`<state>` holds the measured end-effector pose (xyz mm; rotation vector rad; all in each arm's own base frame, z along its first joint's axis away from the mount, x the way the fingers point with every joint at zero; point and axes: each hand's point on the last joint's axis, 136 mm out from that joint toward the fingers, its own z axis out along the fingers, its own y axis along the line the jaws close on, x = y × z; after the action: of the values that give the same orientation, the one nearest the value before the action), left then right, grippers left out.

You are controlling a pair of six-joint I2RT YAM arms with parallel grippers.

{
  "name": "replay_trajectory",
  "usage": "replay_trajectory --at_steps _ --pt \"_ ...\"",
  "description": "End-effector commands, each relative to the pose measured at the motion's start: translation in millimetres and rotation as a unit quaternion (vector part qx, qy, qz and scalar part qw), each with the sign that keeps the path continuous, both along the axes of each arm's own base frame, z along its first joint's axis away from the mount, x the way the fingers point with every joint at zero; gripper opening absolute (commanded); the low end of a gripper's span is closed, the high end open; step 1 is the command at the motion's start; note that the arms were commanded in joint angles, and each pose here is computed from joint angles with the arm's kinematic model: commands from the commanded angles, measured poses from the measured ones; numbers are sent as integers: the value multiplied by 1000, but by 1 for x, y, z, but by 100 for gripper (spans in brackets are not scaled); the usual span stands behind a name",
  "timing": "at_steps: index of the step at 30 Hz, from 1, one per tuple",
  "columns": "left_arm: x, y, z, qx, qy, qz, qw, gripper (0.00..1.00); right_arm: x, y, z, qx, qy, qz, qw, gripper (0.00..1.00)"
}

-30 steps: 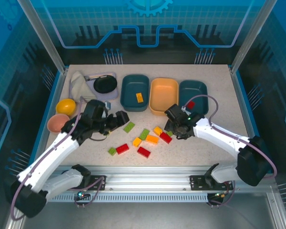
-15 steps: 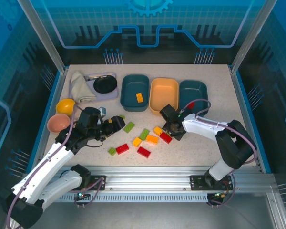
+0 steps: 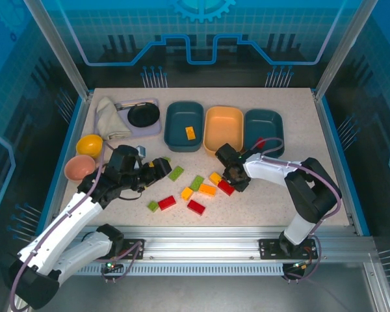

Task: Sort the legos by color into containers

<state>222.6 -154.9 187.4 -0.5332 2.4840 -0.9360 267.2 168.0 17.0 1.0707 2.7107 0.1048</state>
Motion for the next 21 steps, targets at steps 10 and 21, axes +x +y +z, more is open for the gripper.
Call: replay_trajectory --at_steps 10,21 --pt "66 -45 75 -39 -51 -36 997 89 73 15 135 -67 -159 191 966 36" --pt "164 -64 72 -8 -10 -27 1000 89 202 22 69 3 -40 223 974 37"
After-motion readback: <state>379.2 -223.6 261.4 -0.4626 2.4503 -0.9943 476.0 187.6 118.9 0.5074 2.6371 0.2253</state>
